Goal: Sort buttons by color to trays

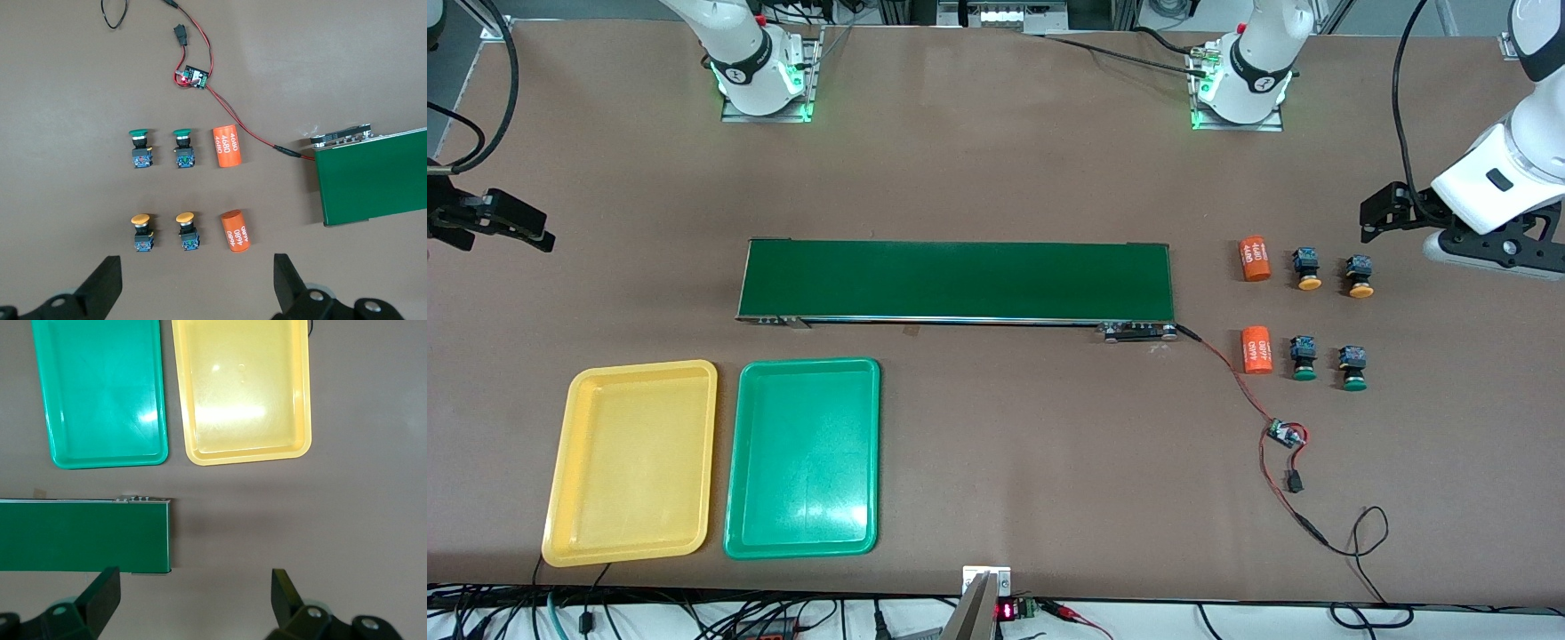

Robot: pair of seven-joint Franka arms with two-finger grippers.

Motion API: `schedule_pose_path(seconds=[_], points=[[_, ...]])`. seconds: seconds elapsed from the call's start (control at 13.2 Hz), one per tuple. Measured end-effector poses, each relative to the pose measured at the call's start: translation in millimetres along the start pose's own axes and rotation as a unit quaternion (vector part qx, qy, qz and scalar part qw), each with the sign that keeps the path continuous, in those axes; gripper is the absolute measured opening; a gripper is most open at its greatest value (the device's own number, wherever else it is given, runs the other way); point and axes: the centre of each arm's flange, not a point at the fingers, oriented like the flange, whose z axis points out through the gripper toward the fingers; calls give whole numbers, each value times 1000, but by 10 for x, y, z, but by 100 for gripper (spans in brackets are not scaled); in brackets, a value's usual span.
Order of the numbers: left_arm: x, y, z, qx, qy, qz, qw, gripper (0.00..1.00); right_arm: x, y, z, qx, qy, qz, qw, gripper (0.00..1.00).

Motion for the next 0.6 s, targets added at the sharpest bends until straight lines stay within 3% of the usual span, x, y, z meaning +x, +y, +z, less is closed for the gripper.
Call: schedule_pose_path(seconds=[0.6], points=[[-2,-11,1,0,0,-1,1000,100,7,-9,-6,0,3,-1,1000,100]])
